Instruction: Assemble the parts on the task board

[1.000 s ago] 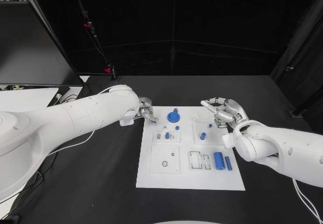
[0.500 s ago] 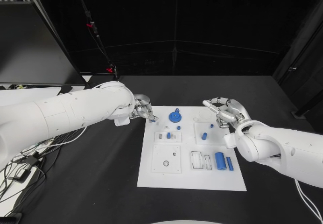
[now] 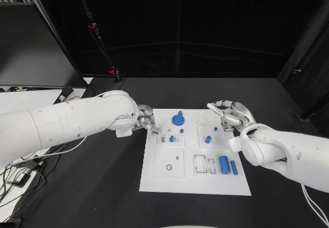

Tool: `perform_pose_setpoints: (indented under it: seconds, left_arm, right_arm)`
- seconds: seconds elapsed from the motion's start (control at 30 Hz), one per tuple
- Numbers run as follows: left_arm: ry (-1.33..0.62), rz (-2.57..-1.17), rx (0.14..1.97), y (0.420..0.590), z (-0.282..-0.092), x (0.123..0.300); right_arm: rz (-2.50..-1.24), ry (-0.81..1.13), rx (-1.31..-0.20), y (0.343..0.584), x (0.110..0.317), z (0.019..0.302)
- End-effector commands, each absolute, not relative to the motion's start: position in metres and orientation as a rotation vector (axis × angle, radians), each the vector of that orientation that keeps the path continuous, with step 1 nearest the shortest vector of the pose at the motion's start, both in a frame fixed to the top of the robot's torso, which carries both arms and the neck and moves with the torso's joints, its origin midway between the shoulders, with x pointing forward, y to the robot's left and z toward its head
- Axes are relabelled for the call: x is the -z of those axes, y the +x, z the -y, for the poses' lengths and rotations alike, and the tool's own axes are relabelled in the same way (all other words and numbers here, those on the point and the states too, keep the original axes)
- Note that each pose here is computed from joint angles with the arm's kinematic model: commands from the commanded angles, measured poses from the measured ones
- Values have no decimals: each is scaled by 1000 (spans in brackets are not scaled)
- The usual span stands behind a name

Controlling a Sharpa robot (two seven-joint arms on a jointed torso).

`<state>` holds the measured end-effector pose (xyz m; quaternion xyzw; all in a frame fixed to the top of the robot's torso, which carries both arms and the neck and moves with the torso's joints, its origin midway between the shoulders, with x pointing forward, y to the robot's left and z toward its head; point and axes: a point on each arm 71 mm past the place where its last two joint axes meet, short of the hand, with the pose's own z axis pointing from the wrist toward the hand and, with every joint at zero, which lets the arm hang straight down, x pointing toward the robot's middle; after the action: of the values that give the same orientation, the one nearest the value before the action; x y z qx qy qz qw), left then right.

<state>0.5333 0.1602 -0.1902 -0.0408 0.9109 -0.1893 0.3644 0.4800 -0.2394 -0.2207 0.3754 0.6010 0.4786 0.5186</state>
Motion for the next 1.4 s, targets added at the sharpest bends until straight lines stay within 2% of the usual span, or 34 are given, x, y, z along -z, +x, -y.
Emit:
perform_pose_setpoints:
  seconds: [0.03,0.77,1.4]
  left_arm:
    - [-121,-2350,467,531,-156,192]
    - [-1,-2342,392,529,-140,216]
    - [15,-2338,393,531,-133,219]
  right_arm:
    - [-1432,895,-1154,480,219,238]
    - [-1427,892,-1157,479,218,237]
    - [-1429,893,-1155,480,219,238]
